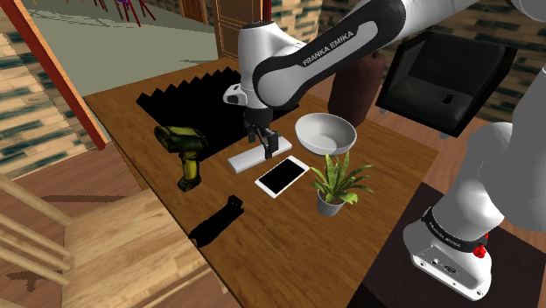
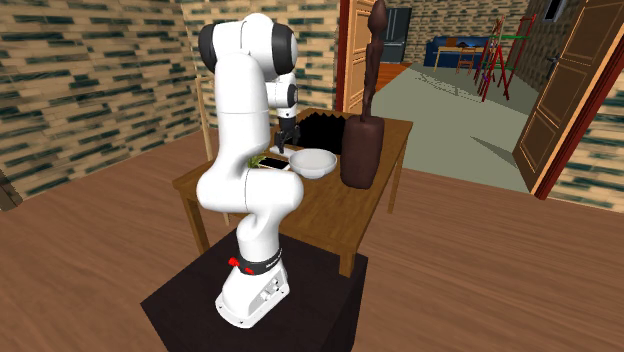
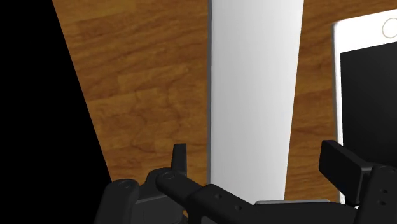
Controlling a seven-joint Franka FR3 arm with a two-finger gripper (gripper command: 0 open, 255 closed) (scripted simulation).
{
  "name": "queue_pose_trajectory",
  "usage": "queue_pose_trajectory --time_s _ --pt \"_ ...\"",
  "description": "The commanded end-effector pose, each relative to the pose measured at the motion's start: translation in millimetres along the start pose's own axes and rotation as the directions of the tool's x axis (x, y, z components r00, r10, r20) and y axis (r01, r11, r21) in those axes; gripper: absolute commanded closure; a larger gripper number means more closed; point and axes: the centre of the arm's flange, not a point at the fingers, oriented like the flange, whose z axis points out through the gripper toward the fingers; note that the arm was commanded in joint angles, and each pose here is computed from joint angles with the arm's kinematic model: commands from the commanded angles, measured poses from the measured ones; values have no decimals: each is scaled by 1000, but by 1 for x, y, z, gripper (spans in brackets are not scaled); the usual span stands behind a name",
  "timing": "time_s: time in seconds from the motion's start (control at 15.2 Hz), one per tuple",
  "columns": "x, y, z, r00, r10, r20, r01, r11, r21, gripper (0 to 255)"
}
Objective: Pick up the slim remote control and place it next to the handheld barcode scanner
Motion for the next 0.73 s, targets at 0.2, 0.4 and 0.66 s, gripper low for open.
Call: queue_pose_trajectory --time_s 0.2,0.4,0.66 --pt "1 0 -43 1000 0 0 0 1000 0 0" --pt "1 0 -43 1000 0 0 0 1000 0 0" --pt "1 0 -43 1000 0 0 0 1000 0 0"
